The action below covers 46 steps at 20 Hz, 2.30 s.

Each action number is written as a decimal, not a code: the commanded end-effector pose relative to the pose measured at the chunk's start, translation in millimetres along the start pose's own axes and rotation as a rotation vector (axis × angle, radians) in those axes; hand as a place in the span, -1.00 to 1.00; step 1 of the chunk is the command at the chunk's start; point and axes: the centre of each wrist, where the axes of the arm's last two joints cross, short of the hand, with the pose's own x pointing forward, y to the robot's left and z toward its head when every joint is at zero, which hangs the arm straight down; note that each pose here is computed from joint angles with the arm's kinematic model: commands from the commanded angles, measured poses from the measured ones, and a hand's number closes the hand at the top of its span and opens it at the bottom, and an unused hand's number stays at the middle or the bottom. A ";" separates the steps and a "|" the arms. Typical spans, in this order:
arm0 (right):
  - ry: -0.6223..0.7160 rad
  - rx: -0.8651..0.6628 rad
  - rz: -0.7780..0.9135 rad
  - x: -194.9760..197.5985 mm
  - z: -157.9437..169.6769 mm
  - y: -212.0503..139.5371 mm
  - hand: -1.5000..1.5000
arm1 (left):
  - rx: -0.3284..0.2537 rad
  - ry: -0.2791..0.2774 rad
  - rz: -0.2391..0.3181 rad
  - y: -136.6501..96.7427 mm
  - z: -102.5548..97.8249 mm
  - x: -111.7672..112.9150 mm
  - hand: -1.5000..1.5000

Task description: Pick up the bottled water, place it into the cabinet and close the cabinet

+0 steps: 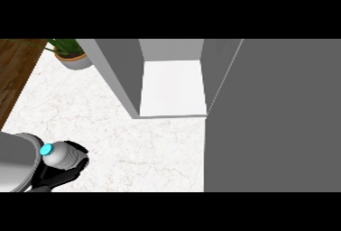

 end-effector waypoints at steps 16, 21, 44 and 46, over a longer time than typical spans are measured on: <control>-0.030 0.001 -0.004 15.2 -1.3 9.1 -1.00 | 0.145 -0.237 0.155 -119.9 -39.7 -44.1 1.00; -0.036 -0.002 -0.017 19.3 1.7 2.9 -1.00 | 0.096 -0.213 0.204 -139.9 -51.7 -41.1 1.00; -0.046 -0.024 -0.007 15.6 -4.4 0.4 -1.00 | 0.048 -0.252 -0.031 -301.5 -161.1 114.3 1.00; -0.045 -0.017 -0.006 12.6 -3.6 -10.2 -1.00 | 0.051 -0.247 -0.099 -306.7 -170.1 110.1 1.00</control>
